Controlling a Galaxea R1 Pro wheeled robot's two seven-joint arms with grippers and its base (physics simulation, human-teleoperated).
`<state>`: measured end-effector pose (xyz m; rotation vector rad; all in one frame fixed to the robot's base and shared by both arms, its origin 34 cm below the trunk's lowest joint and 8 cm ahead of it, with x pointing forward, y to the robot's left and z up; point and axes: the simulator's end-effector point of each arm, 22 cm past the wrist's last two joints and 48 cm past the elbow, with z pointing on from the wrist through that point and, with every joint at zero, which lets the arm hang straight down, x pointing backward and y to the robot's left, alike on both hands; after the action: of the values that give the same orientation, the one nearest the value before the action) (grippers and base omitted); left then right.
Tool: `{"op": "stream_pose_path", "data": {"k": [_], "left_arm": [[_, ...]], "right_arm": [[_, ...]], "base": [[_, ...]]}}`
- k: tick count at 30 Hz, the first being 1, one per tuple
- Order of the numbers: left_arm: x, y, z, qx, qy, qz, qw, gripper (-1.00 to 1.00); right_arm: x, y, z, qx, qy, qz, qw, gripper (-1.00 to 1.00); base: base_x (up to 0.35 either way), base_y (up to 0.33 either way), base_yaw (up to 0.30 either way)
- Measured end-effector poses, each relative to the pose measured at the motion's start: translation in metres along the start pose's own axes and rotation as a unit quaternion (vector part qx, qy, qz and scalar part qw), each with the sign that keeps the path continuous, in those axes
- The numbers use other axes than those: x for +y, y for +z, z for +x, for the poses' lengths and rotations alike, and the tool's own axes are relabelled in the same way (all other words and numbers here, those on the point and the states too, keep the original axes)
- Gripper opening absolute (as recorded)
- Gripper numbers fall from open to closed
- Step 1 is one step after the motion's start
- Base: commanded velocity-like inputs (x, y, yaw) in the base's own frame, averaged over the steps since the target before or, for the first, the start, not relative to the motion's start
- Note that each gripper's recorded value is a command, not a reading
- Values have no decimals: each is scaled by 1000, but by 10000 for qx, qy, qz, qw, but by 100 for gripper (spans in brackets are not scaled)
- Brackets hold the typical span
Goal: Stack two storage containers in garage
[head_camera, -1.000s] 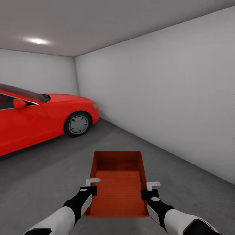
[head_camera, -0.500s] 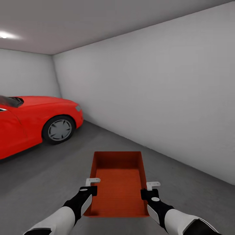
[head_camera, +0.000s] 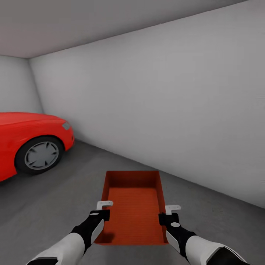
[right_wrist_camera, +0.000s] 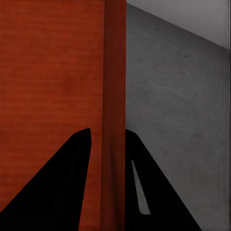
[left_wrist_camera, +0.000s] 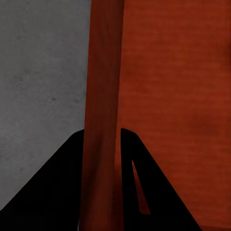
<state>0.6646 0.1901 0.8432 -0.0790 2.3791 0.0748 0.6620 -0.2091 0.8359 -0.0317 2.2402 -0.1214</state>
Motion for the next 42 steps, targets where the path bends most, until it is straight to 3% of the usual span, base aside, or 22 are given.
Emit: {"op": "stream_pose_path", "data": {"k": [26,42], "left_arm": [[0,0,0,1,0,0,10000,-100],[0,1,0,0,-2,-2,10000,-100]], "right_arm": [[0,0,0,0,0,0,10000,-100],[0,1,0,0,-2,-2,10000,-100]], "base": [[314,0,-285],[44,0,-210]]}}
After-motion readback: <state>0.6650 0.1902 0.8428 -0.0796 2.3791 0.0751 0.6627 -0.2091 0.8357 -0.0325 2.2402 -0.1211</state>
